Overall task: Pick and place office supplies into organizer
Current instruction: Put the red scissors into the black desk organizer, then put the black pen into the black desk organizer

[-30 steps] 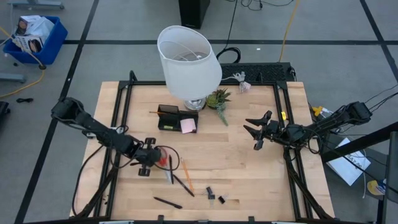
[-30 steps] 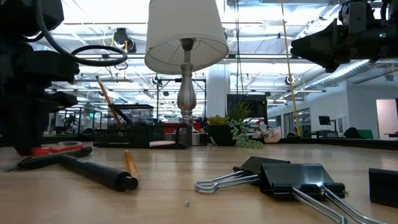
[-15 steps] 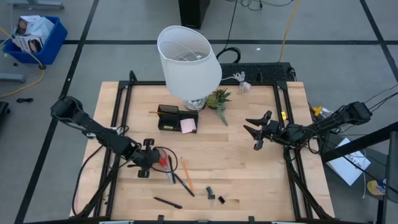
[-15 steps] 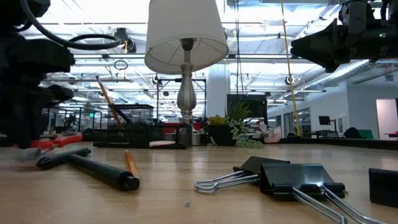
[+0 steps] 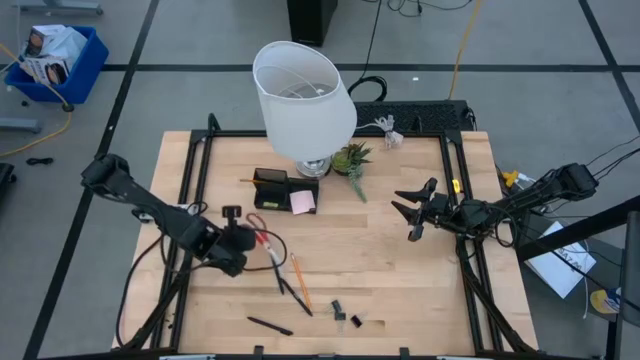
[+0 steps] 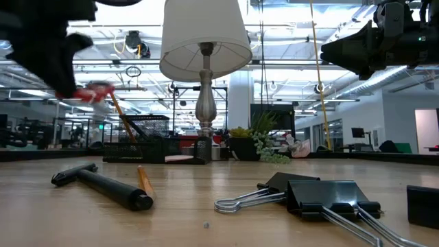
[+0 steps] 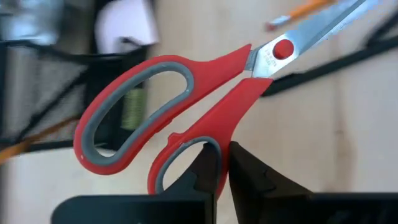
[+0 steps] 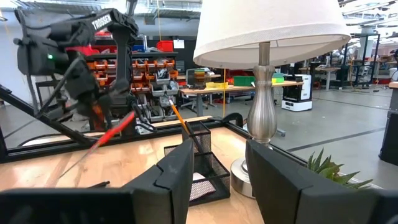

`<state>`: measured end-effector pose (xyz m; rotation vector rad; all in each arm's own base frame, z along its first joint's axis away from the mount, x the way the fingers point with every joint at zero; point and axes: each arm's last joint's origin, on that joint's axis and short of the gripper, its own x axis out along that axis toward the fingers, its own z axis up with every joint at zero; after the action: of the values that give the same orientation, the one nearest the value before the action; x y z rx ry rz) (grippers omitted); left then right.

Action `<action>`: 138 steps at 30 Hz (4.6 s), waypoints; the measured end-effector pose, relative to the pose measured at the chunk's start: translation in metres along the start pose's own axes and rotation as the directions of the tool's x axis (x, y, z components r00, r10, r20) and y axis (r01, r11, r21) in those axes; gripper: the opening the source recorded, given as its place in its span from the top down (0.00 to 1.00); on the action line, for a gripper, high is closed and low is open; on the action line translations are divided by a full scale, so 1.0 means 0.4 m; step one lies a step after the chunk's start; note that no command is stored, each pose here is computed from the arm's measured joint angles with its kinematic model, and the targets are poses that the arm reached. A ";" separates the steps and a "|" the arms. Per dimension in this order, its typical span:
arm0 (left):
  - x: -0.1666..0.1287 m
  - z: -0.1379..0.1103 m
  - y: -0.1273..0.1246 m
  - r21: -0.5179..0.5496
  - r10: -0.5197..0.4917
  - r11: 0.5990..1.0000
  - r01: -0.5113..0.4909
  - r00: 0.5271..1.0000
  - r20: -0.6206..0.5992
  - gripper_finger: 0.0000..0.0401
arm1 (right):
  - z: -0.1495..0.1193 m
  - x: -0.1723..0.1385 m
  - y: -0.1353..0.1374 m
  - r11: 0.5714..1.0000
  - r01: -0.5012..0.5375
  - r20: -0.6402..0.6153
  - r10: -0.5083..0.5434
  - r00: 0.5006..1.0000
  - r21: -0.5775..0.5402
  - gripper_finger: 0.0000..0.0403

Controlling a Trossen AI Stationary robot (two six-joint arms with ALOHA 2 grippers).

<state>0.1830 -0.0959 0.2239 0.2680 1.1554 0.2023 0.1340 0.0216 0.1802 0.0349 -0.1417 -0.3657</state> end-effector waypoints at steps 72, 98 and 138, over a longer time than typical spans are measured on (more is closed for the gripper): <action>0.012 0.063 0.280 -0.234 0.393 0.869 -0.436 0.895 -0.211 0.85 | 0.000 0.000 0.000 1.000 0.000 0.000 0.000 1.000 0.000 0.65; 0.058 0.035 -0.009 -0.273 -0.203 0.933 0.234 0.970 0.138 0.45 | 0.000 0.000 0.000 1.000 0.000 0.000 0.000 1.000 0.000 0.65; 0.029 0.017 -0.426 0.117 -0.356 0.929 0.351 0.758 0.547 0.42 | 0.000 0.000 0.000 1.000 0.000 0.000 0.000 1.000 0.000 0.65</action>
<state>0.1972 -0.2550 0.1634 0.0947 0.5956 -0.2136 0.1341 0.0216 0.1802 0.0347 -0.1414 -0.3660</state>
